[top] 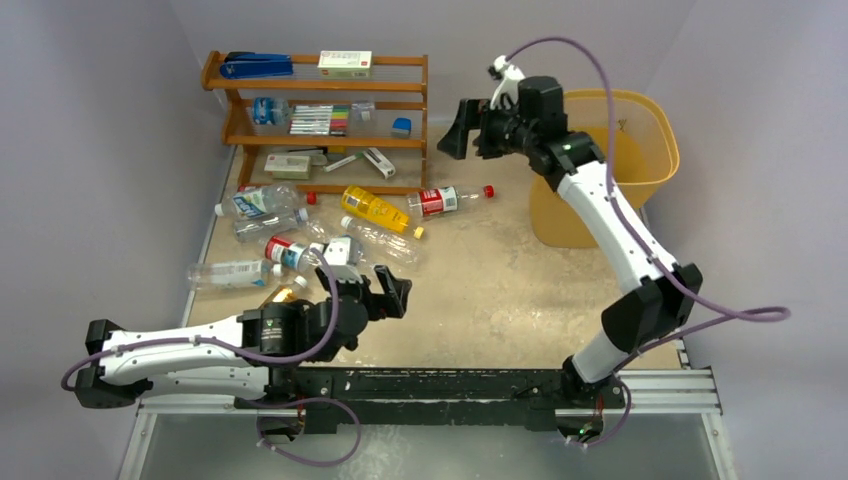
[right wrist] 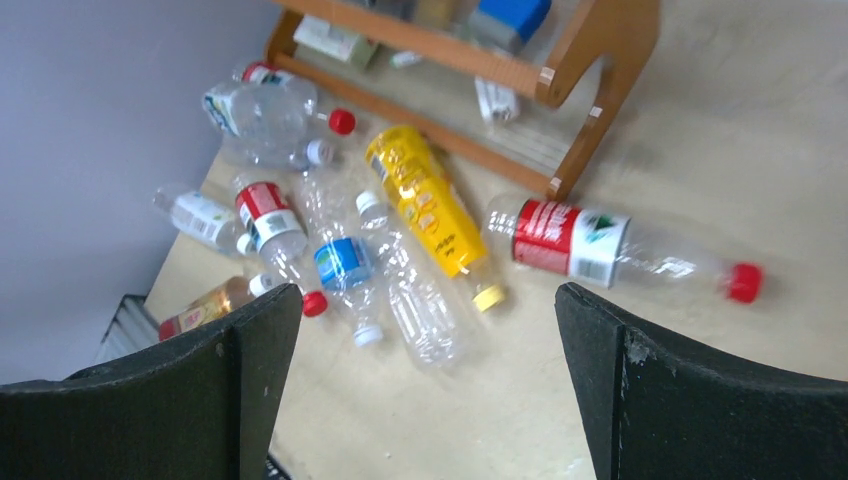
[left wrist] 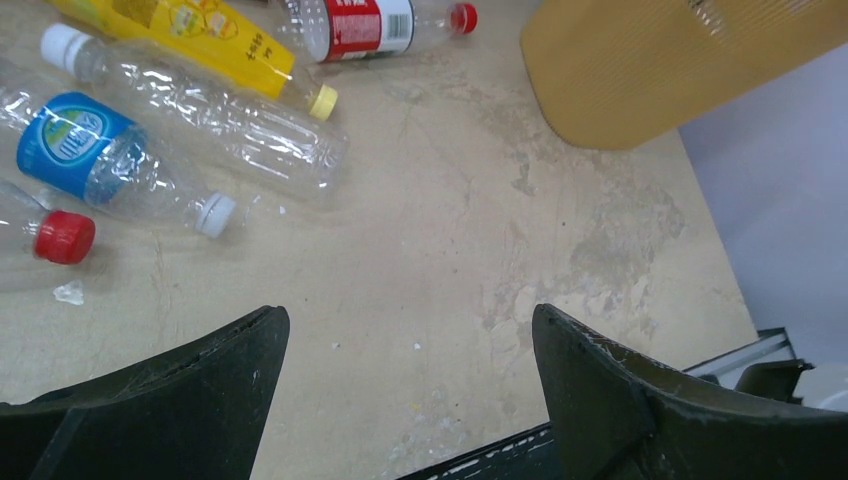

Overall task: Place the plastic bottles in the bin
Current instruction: Pick up the plastic bottle at the center of the board.

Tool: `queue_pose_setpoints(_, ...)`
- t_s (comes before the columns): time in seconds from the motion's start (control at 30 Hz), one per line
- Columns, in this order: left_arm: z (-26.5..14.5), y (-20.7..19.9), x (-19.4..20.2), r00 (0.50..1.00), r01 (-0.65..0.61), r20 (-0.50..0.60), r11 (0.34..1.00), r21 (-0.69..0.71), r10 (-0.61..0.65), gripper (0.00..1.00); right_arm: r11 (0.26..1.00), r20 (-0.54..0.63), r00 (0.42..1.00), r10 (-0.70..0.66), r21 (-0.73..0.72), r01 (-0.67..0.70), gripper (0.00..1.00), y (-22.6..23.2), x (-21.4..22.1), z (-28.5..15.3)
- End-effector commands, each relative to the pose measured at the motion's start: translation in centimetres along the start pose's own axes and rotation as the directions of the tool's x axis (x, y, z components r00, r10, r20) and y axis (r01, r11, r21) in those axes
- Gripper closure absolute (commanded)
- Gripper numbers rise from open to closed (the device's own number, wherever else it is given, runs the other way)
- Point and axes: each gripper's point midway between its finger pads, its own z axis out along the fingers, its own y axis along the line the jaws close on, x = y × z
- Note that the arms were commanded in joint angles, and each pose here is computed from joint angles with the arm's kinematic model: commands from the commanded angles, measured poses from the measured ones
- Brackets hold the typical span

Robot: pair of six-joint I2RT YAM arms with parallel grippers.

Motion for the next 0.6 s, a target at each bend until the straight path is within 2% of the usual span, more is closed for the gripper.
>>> queue_pose_setpoints(0.0, -1.4, -0.2, -4.7, 0.993, 0.059, 0.101, 0.998, -0.022, -0.056, 0.08, 0.987, 0.021, 0.990, 0.140, -0.084, -0.138, 0.00, 1.3, 1.2, 2.3)
queue_pose_setpoints(0.1, -1.8, 0.2, -5.4, 0.991, 0.071, 0.117, 0.997, -0.030, -0.067, 0.08, 0.969, -0.007, 0.971, 0.238, -0.067, -0.238, 0.00, 0.5, 3.2, 4.1)
queue_pose_setpoints(0.23, -1.9, 0.8, -5.2, 0.989, 0.091, 0.121, 0.995, -0.033, -0.087, 0.08, 0.941, -0.023, 0.942, 0.334, 0.055, -0.333, 0.00, -2.1, 5.3, 6.5)
queue_pose_setpoints(0.57, -2.0, 1.5, -4.6, 0.988, 0.107, 0.112, 0.994, -0.028, -0.103, 0.08, 0.789, 0.010, 0.824, 0.567, 0.279, -0.547, 0.00, -6.8, 9.3, 10.8)
